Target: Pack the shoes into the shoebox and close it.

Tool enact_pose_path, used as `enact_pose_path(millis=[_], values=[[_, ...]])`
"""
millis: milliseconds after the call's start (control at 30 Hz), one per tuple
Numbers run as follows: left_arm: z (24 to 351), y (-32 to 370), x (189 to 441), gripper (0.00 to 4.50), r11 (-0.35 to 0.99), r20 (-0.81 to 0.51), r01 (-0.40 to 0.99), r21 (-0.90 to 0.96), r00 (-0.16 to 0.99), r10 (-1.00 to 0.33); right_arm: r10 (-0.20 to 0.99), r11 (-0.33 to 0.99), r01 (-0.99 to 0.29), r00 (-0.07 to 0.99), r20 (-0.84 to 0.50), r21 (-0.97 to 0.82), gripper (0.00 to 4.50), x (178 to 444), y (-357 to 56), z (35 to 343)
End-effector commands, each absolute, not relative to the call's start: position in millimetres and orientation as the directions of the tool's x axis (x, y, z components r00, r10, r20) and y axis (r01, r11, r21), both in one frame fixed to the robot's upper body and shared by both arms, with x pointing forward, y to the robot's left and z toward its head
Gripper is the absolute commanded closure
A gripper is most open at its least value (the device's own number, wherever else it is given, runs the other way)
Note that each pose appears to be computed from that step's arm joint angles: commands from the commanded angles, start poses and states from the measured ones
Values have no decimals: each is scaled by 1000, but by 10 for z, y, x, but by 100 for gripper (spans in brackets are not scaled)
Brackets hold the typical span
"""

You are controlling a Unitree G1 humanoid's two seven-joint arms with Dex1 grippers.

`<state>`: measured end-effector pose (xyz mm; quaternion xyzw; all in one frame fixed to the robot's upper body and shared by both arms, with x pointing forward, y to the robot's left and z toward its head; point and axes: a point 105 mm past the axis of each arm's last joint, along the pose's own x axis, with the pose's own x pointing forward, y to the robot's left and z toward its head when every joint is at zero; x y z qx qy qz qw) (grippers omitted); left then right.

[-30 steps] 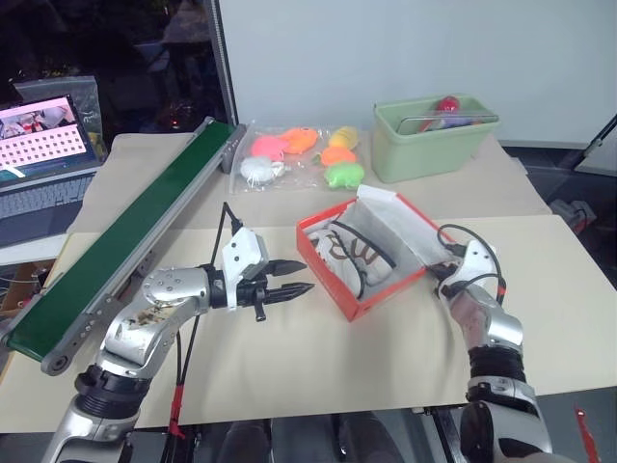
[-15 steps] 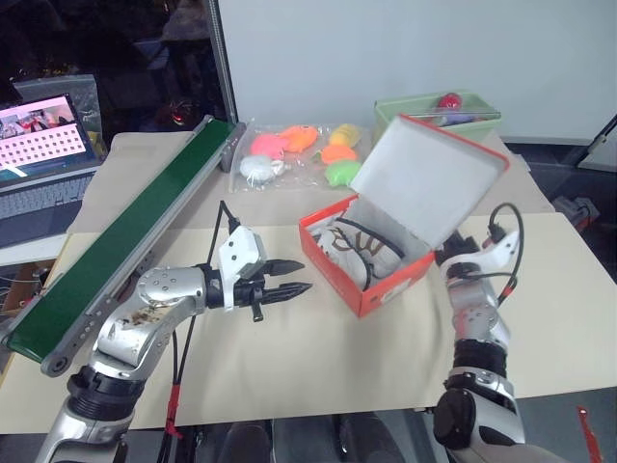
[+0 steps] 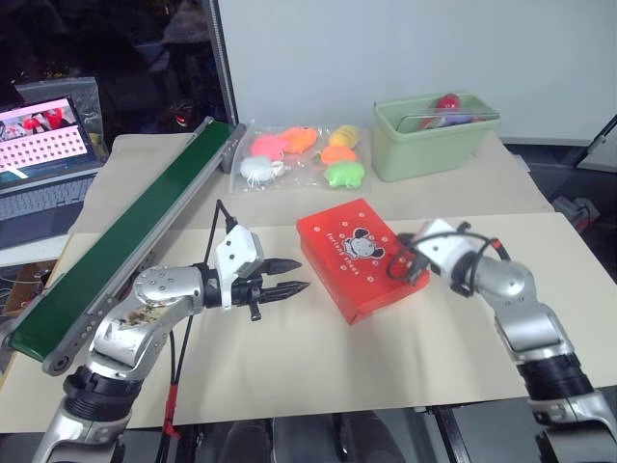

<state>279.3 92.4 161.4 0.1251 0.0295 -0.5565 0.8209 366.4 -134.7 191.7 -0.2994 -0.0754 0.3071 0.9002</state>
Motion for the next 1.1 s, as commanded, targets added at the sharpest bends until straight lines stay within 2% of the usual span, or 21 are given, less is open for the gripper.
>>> enact_pose_path(millis=[33,200,333,600,800,867,967,1100], values=[[1698,891,2768,262,341,-165,918,204,376,-912,671,634,-559,741,21,-534,446,3633,-1026,2173],[1717,882,2781,262,349,-157,913,210,384,-910,702,580,-637,707,-85,-509,446,3668,-792,1925],[1731,915,2798,262,371,-150,904,213,406,-902,680,524,-721,675,-287,-453,446,3658,-868,1367],[1740,935,2812,262,394,-143,893,218,428,-892,667,504,-777,627,-402,-377,446,3608,-912,987],[1730,983,2850,262,452,-120,866,213,482,-868,711,532,-782,621,-330,-324,446,3585,-740,1139],[1727,1045,2953,262,547,-78,811,209,571,-817,708,657,-727,686,-169,-198,446,3644,-762,1509],[1748,1104,3077,262,639,-31,737,219,660,-751,635,769,-636,772,-33,-67,446,3706,-965,1847],[1688,1368,3290,262,797,6,579,170,809,-588,450,880,-459,888,96,122,446,3728,-1465,2171]])
